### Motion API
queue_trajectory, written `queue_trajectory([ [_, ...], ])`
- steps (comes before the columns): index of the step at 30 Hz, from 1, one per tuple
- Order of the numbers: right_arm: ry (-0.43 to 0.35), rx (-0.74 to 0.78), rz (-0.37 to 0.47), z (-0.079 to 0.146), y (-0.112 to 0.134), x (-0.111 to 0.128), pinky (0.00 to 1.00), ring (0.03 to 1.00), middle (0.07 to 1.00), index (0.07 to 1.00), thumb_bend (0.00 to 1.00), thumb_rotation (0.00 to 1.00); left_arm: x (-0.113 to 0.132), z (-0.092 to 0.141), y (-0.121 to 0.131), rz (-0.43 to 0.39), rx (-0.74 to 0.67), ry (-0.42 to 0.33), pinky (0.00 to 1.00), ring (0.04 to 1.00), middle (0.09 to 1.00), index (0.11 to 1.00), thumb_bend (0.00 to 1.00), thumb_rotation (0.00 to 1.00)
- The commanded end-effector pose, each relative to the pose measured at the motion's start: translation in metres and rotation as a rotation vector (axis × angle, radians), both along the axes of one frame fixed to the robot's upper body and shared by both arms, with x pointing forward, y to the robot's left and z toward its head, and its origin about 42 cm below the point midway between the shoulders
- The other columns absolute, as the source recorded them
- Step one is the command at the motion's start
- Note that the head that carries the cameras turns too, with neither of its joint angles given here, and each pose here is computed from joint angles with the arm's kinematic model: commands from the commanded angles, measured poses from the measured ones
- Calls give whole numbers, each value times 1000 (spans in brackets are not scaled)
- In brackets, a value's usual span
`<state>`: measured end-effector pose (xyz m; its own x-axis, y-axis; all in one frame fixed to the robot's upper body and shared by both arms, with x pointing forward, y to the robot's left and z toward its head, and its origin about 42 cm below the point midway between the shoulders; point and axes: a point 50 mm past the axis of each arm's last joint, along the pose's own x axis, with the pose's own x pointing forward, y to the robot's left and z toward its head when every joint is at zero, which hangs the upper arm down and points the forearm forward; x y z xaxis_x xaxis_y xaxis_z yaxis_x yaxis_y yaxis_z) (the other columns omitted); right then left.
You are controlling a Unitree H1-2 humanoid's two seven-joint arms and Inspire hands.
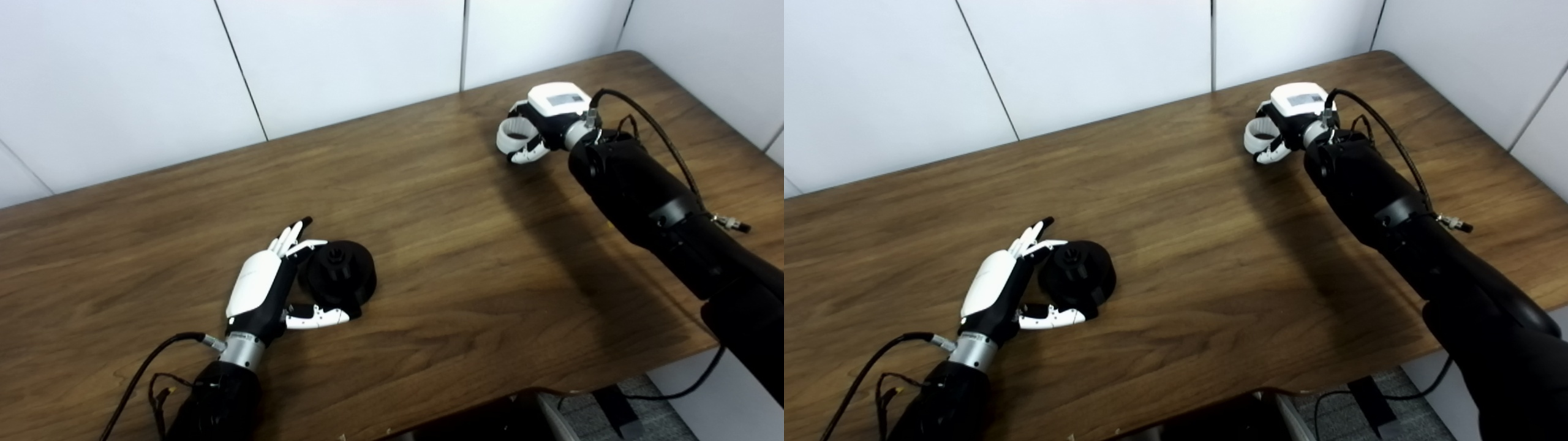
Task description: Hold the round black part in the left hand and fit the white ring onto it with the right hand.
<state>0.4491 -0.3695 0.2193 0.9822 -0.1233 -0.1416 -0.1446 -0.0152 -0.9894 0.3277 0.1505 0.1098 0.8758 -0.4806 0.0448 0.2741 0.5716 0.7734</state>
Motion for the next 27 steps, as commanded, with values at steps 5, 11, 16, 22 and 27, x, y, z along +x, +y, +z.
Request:
queue_trajectory([
  [5, -91, -28, 15, 32, -7, 8, 910, 777, 751, 793, 683, 294, -11, -16, 1, -28, 55, 66, 987, 1000, 1000, 704, 1000, 367],
  [11, -98, -24, 20, 30, -8, 7, 915, 757, 740, 788, 672, 235, -11, -16, 2, -28, 53, 64, 983, 1000, 1000, 703, 1000, 361],
  [16, -118, -3, 29, 30, -10, 6, 915, 734, 727, 774, 664, 202, -11, -16, 2, -28, 55, 61, 980, 1000, 1000, 701, 1000, 362],
  [22, -147, 16, 32, 31, -13, 5, 921, 692, 685, 748, 660, 172, -11, -16, 2, -30, 55, 61, 978, 1000, 1000, 700, 1000, 354],
  [27, -164, 31, 36, 35, -16, 5, 918, 678, 666, 736, 663, 164, -11, -16, 1, -33, 56, 63, 972, 1000, 1000, 702, 1000, 358],
])
